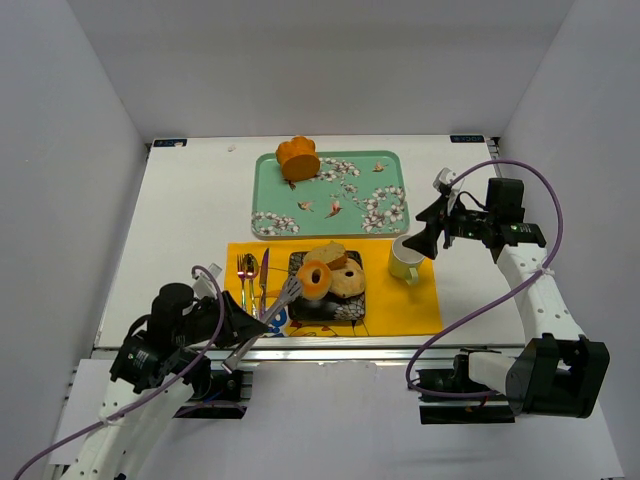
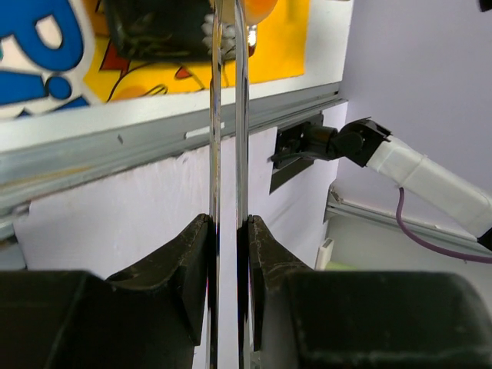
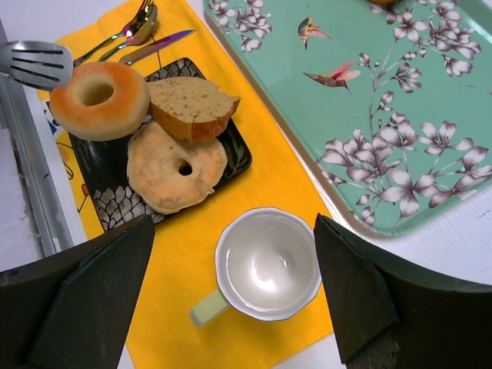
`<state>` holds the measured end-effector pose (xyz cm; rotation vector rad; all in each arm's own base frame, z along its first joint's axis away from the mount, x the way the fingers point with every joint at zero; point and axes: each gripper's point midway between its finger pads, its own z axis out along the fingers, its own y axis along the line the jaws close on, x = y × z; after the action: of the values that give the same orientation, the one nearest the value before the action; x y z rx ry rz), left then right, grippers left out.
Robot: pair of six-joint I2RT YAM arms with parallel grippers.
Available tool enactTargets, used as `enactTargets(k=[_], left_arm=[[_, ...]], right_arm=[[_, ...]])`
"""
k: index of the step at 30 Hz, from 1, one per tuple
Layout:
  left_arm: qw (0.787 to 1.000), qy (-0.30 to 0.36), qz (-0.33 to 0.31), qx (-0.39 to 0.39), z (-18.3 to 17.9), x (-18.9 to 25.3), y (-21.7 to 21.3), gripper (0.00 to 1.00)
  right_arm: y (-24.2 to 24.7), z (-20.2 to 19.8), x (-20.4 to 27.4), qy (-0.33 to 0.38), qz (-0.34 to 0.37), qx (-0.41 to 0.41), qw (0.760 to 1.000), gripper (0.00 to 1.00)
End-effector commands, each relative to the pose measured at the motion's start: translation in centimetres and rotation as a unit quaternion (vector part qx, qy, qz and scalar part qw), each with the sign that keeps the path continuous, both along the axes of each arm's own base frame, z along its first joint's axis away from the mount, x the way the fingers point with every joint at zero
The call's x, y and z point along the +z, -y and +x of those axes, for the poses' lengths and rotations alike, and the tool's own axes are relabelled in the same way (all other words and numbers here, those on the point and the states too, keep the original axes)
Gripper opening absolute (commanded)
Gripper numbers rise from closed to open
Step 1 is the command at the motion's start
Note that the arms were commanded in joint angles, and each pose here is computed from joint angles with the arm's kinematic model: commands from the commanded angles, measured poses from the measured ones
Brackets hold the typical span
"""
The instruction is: Place the bread
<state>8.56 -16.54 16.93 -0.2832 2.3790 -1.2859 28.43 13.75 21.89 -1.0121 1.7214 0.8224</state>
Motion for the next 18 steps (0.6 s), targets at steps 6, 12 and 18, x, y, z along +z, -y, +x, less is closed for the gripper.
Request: enactTargets(k=[6,12,18], left_arm=[[0.997,-0.071,0.017,0.016,-0.9,-2.4,-0.4,0.0],[0.995,-0.091,0.038,0.016,-0.7,-3.5,-0.6,0.2],[0.996,-0.082,0.04,0.023,-0.3,-3.1,-0.7,0.43]], right_arm=[[-0.2,-0.2,0.7,0.015,-0.003,0.013,1.0,0.89],[-0.1,-0.1,0.6,0.015,-0.006,0.012,1.0,0.89],[-0.1,-0.2,0.4,0.014,-0.006,0.011,1.0,0.89]])
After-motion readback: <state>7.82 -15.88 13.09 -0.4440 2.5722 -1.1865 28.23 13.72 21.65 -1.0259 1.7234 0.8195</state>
